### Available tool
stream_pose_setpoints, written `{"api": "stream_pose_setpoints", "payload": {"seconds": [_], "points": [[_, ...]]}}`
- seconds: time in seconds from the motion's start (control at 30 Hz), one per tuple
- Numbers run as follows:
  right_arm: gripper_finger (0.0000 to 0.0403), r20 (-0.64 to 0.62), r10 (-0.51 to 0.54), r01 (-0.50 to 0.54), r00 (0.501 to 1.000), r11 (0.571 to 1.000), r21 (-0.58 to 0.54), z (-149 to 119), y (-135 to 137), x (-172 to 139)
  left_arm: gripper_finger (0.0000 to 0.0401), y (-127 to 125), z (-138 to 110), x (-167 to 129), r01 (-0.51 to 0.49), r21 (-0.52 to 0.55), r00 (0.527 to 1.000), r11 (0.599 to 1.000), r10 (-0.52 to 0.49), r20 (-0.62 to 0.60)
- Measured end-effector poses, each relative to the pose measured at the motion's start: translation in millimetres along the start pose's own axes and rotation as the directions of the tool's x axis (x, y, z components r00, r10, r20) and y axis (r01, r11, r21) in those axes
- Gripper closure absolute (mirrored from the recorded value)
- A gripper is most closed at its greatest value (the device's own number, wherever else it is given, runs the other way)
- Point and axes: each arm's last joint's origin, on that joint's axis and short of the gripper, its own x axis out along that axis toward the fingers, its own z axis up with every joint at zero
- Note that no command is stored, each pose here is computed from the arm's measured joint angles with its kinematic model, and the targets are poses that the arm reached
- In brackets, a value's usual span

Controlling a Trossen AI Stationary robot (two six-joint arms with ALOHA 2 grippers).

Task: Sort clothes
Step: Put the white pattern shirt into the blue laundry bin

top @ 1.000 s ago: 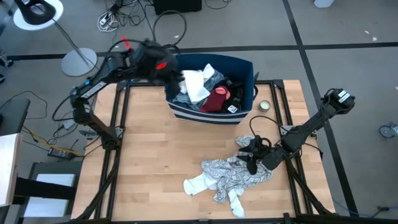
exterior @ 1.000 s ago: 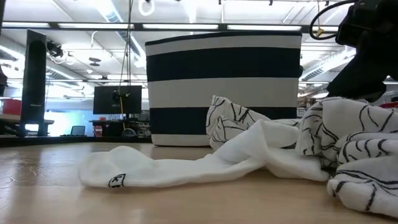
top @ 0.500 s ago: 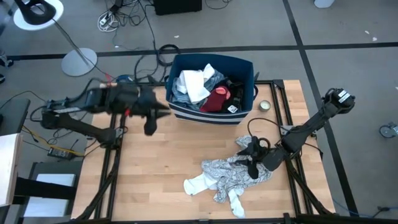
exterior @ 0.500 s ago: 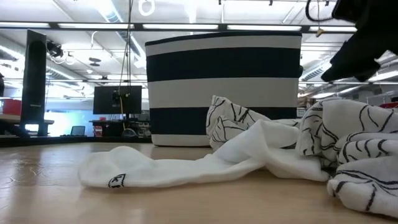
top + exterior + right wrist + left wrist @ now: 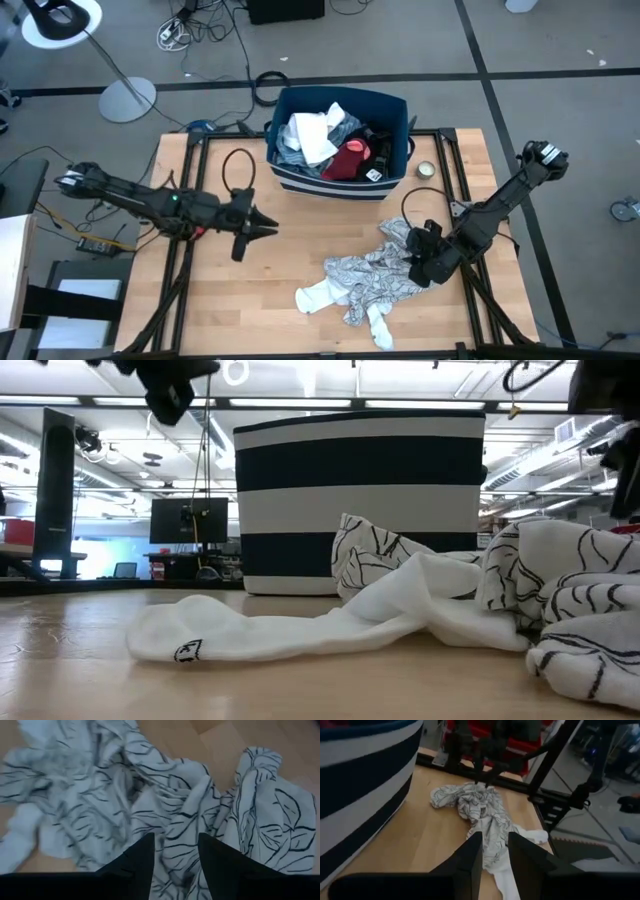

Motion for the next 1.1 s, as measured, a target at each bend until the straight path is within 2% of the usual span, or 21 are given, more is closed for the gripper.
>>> {"api": "stream_pose_setpoints", "payload": {"seconds": [0.1, 0.3, 0.37, 0.47, 0.53, 0.67, 0.77, 0.93, 1.1], "points": [[0.0250, 0.017, -0.015, 0.015, 1.000, 1.000, -0.006, -6, -2, 13, 0.0302, 3, -13, 3, 0.000, -0.005, 0.999, 1.000, 0.001, 0.041], [0.0256, 0.121, -0.067, 0.079, 0.990, 0.993, -0.093, -11, -6, 50, 0.0302, 9, -28, 6, 0.016, -0.015, 0.994, 1.000, -0.014, 0.110], [0.0281, 0.114, -0.058, 0.070, 0.992, 0.992, -0.103, -11, -6, 63, 0.0302, 11, -34, 7, 0.018, -0.015, 0.993, 1.000, -0.016, 0.113], [0.0368, 0.121, -0.037, 0.055, 0.992, 0.988, -0.146, -3, 0, 70, 0.0302, 13, -41, 7, 0.015, -0.017, 0.994, 1.000, -0.014, 0.105], [0.0387, 0.142, -0.031, 0.058, 0.989, 0.981, -0.187, 6, 7, 67, 0.0302, 14, -44, 7, 0.015, -0.016, 0.995, 1.000, -0.013, 0.099], [0.0396, 0.217, 0.015, 0.039, 0.976, 0.969, -0.244, 39, 21, 39, 0.0302, 16, -52, 7, 0.014, -0.012, 0.997, 1.000, -0.013, 0.078], [0.0397, 0.315, 0.064, 0.030, 0.947, 0.958, -0.286, 69, 30, 7, 0.0302, 18, -58, 7, 0.017, -0.012, 0.996, 1.000, -0.016, 0.084], [0.0399, 0.477, 0.136, 0.059, 0.869, 0.927, -0.370, 124, 38, -48, 0.0302, 22, -68, 7, 0.002, -0.015, 0.998, 1.000, -0.001, 0.065], [0.0401, 0.628, 0.146, 0.158, 0.764, 0.902, -0.403, 179, 36, -102, 0.0302, 25, -73, 6, 0.004, -0.033, 0.996, 0.999, -0.001, 0.087]]}}
